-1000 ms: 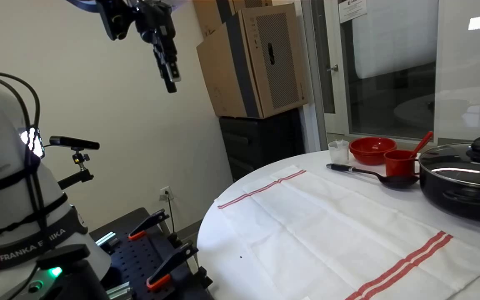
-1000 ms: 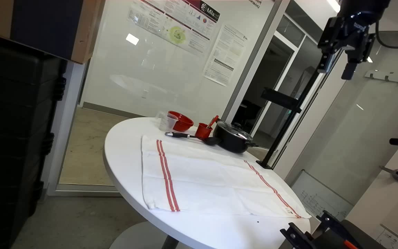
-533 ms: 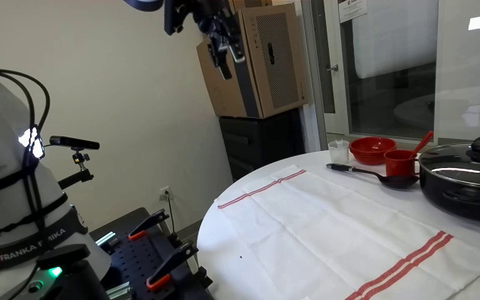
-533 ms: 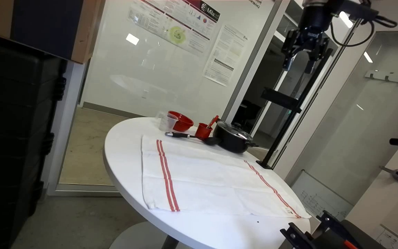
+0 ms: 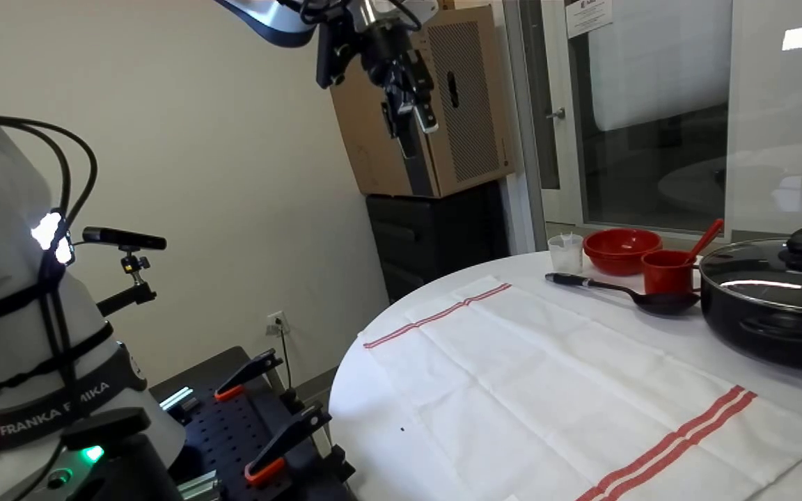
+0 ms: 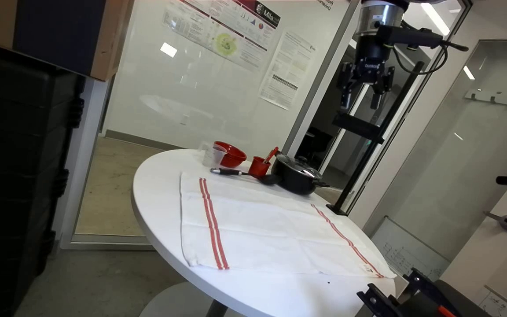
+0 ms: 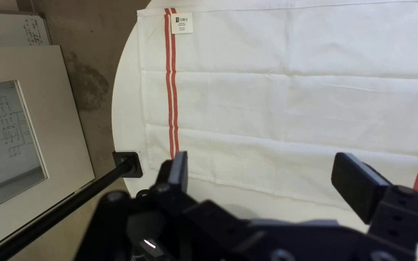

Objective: Scrunch up the towel on the table

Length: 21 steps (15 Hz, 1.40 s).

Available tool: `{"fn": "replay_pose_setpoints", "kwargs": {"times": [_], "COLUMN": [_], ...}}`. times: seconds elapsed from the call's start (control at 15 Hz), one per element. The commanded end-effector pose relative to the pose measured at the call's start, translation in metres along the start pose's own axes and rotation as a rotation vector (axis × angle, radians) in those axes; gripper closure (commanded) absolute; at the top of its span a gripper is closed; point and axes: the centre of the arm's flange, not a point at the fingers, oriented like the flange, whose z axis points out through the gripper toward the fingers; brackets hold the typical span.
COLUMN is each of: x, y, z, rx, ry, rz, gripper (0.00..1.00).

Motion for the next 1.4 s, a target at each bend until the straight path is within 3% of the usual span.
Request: {"fn": "replay_pose_setpoints", "kwargs": {"times": [0.0,0.33,0.53,0.73,1.0,1.33], "x": [-0.034,-0.039,-0.011,0.024,0.074,0.129], "y": [0.001,-0.007,-0.001,0.001,-0.009,-0.04], "z": [0.011,0.022,0.023,0.032,0.073,0.141], "rx": [-0.039,-0.035,0.022,0.039,0.026,-0.047], "ry": [0.041,0.03,0.064,0.096,0.019,-0.118], "rz": [-0.026,-0.227,-0.329,-0.344,-0.307,-0.305], "gripper": [0.0,0.0,0.0,0.0,0.0,0.0]}}
